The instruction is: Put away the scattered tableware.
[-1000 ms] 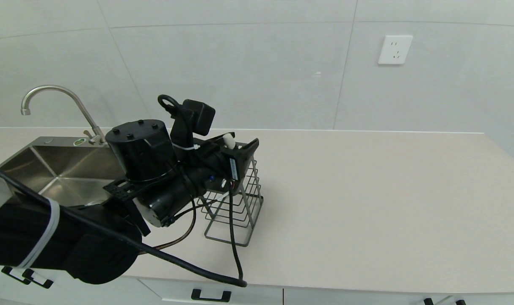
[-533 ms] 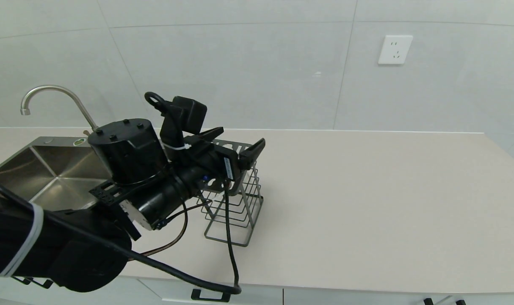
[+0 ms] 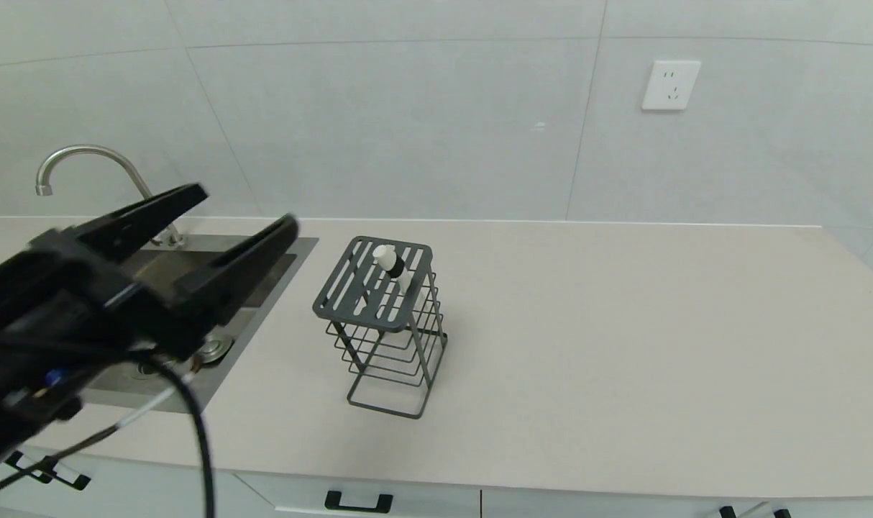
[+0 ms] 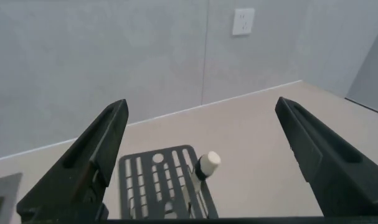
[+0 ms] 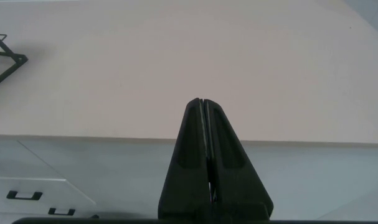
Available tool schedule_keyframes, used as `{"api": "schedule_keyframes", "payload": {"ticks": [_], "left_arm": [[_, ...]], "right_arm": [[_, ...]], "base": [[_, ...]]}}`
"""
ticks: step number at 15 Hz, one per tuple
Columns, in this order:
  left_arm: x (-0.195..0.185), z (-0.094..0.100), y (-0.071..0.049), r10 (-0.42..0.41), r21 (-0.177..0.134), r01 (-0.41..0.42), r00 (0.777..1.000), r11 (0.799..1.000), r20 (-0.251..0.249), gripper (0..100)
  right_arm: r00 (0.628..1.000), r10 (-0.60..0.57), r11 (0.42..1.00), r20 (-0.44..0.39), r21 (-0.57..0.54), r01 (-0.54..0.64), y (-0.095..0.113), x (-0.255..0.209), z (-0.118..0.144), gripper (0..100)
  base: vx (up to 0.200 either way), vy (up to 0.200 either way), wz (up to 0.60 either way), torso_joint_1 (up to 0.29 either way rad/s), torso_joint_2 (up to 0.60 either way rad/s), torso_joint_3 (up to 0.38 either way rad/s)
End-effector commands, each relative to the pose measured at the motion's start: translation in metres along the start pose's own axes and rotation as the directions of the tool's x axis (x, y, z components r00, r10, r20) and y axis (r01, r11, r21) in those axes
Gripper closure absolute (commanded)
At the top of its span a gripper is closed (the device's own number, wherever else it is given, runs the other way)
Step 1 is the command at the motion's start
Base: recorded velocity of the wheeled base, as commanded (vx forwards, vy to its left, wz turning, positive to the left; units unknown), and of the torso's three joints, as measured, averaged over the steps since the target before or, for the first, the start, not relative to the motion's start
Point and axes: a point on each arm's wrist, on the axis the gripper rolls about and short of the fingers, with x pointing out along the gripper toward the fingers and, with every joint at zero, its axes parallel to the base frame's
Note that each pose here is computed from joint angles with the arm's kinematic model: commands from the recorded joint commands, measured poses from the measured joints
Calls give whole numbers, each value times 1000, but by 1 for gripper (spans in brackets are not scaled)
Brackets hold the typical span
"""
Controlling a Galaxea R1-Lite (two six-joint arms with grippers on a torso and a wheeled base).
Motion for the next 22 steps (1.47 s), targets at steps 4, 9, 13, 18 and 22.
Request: {"api": "schedule_keyframes", "payload": {"ticks": [4, 9, 13, 18, 22], "left_arm": [[-162, -44, 0, 235, 123, -227, 970, 966, -55, 0], [-213, -94, -13, 319, 144, -289, 904, 946, -284, 0], [-216, -108, -16, 546, 268, -484, 797, 833, -259, 0], [-220, -108, -17, 545, 269, -487, 809, 831, -220, 0], [-220, -107, -18, 513, 261, -457, 830, 851, -219, 0]], "right_arm": [[1000, 0, 1000, 1, 0, 0, 0, 0, 0, 100], [1000, 0, 1000, 1, 0, 0, 0, 0, 0, 100], [1000, 2, 1000, 0, -4, -2, 0, 0, 0, 100], [1000, 2, 1000, 0, -3, -2, 0, 0, 0, 100], [1000, 2, 1000, 0, -3, -2, 0, 0, 0, 100]], "base": [[0, 0, 0, 0, 0, 0], [0, 0, 0, 0, 0, 0], [0, 0, 0, 0, 0, 0], [0, 0, 0, 0, 0, 0], [0, 0, 0, 0, 0, 0]]}}
